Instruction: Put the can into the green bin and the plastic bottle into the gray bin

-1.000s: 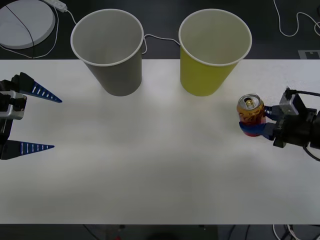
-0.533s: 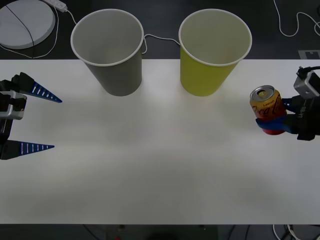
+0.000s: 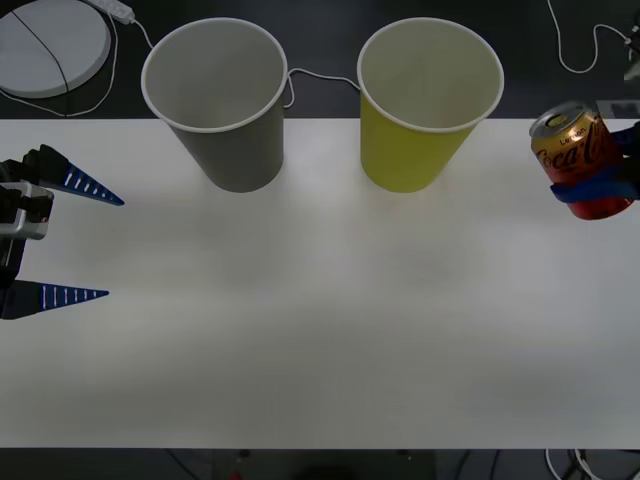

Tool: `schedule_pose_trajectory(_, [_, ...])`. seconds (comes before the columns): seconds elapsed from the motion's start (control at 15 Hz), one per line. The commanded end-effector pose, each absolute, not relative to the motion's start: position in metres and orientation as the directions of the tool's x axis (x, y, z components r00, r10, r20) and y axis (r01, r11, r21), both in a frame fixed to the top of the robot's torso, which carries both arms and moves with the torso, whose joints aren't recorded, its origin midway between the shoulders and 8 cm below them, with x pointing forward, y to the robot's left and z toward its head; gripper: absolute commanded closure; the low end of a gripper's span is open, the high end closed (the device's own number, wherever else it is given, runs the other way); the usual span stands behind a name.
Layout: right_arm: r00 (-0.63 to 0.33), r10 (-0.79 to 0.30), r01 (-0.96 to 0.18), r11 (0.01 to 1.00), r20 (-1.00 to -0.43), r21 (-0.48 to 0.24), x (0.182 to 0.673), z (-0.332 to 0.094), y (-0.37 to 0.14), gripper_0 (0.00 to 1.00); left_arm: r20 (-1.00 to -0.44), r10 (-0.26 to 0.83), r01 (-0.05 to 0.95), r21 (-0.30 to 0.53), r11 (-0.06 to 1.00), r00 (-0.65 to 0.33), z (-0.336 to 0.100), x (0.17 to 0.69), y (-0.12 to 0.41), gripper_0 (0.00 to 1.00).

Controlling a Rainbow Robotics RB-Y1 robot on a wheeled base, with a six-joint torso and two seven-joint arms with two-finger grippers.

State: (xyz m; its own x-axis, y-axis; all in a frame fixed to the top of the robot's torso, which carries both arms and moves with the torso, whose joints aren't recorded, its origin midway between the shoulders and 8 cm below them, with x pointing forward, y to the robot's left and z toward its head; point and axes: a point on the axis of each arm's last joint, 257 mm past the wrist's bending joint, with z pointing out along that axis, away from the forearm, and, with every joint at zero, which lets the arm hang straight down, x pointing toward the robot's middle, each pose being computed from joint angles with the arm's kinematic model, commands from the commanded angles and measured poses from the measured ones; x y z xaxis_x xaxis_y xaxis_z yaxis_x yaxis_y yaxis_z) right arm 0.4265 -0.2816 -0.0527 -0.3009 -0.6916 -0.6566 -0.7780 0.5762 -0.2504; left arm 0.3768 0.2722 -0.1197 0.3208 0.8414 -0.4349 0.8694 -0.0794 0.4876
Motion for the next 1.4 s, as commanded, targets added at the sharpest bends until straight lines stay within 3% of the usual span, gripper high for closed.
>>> schedule_pose_trajectory(0.07, [-0.342, -0.697, -0.76, 0.6, -0.63, -0.251, 0.434, -0.032, -0.272, 1.0, -0.435, 0.841, 0.869, 0.488, -0.079, 0.321, -0.12, 0.377, 0.272, 0.0])
schedule_pose_trajectory(0.8, [-0.393, -0.714, -0.758, 0.609, -0.579, -0.236, 0.516, 0.012, -0.227, 1.0, -0.435, 0.841, 0.869, 0.488, -0.079, 0.321, -0.12, 0.377, 0.272, 0.0])
schedule_pose_trajectory(1.2, [-0.406, -0.734, -0.724, 0.622, -0.544, -0.3, 0.567, 0.018, -0.204, 1.0, -0.435, 0.841, 0.869, 0.488, -0.079, 0.321, -0.12, 0.377, 0.272, 0.0])
schedule_pose_trajectory(1.4, [-0.429, -0.738, -0.72, 0.628, -0.522, -0.296, 0.581, 0.01, -0.192, 1.0, -0.435, 0.841, 0.869, 0.488, -0.079, 0.321, -0.12, 0.377, 0.272, 0.0])
